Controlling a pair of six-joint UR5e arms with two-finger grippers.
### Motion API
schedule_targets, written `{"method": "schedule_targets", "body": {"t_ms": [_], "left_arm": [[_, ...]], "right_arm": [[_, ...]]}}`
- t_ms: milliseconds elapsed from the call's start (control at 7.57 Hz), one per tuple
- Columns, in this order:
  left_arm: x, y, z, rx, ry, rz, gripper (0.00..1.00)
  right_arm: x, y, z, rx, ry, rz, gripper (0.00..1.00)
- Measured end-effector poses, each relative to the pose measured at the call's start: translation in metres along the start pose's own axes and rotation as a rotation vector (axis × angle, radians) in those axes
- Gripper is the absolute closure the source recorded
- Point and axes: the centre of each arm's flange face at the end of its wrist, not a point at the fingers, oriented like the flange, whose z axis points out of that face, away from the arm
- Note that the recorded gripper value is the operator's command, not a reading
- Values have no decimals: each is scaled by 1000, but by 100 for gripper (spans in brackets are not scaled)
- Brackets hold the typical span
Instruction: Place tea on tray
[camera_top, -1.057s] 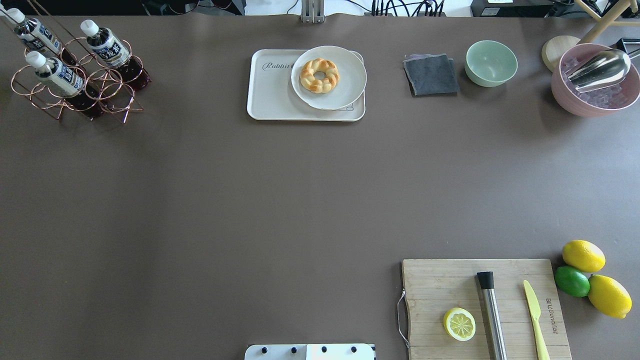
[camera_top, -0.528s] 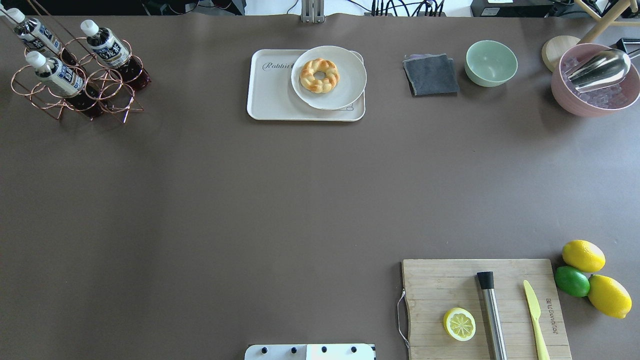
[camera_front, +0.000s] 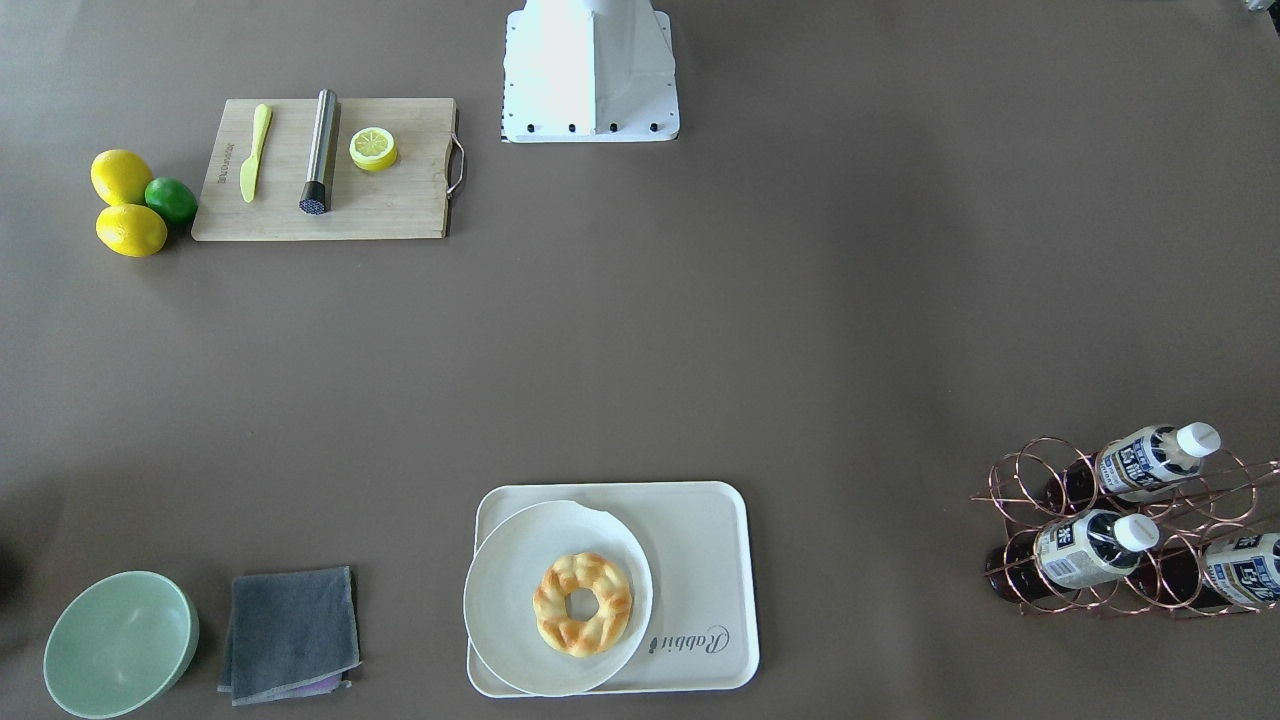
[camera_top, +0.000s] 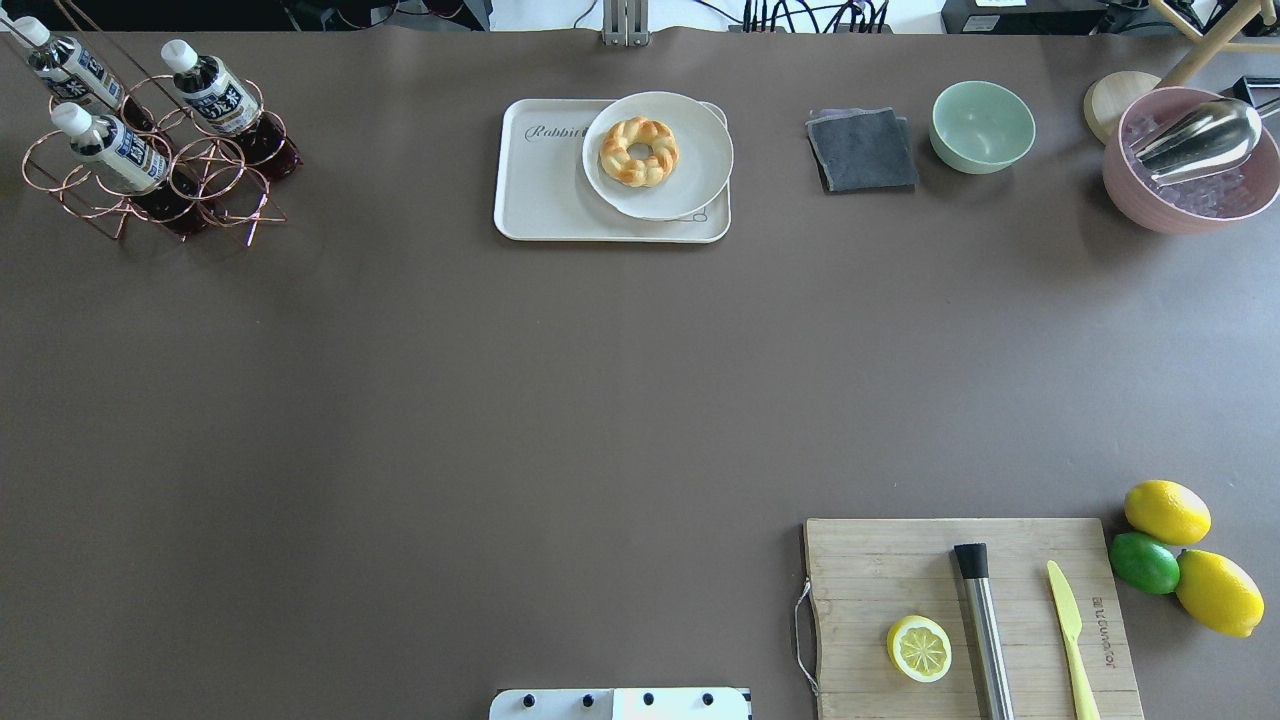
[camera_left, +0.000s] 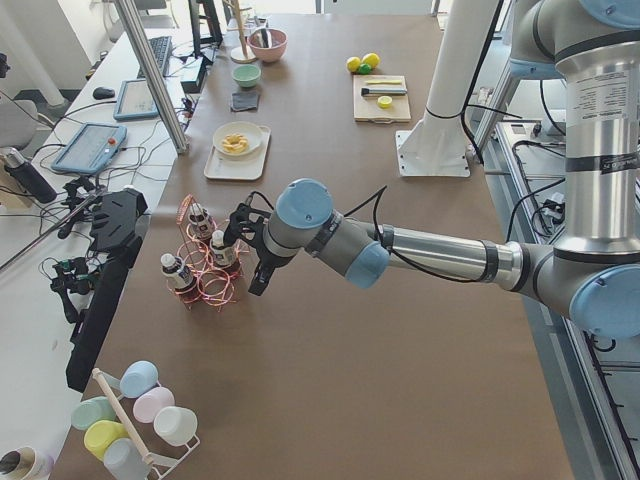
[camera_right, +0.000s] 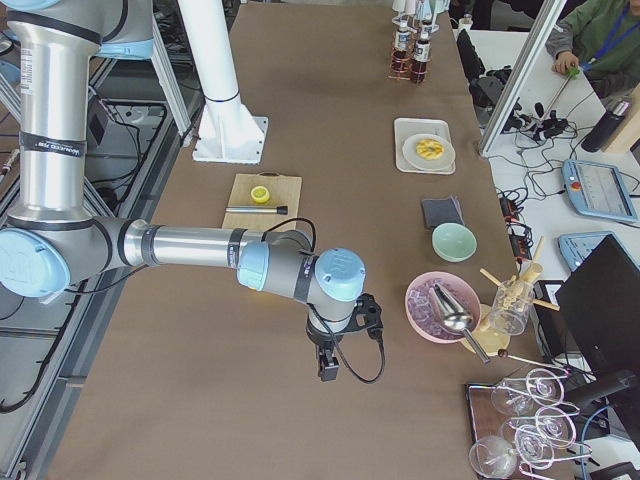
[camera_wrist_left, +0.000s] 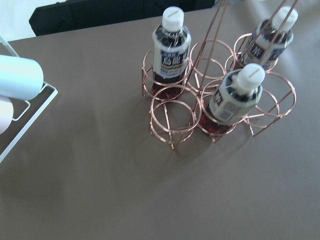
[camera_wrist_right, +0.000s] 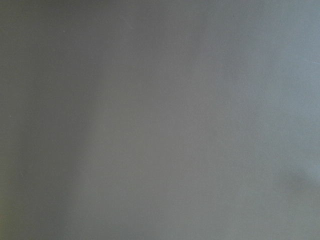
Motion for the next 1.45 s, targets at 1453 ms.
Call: {"method": "schedule_targets", "body": {"t_ms": [1453], "left_arm": [[126,-56,185,433,-124,-25,16]], "right_arm": [[0,7,6,-7,-9,7,0]]}}
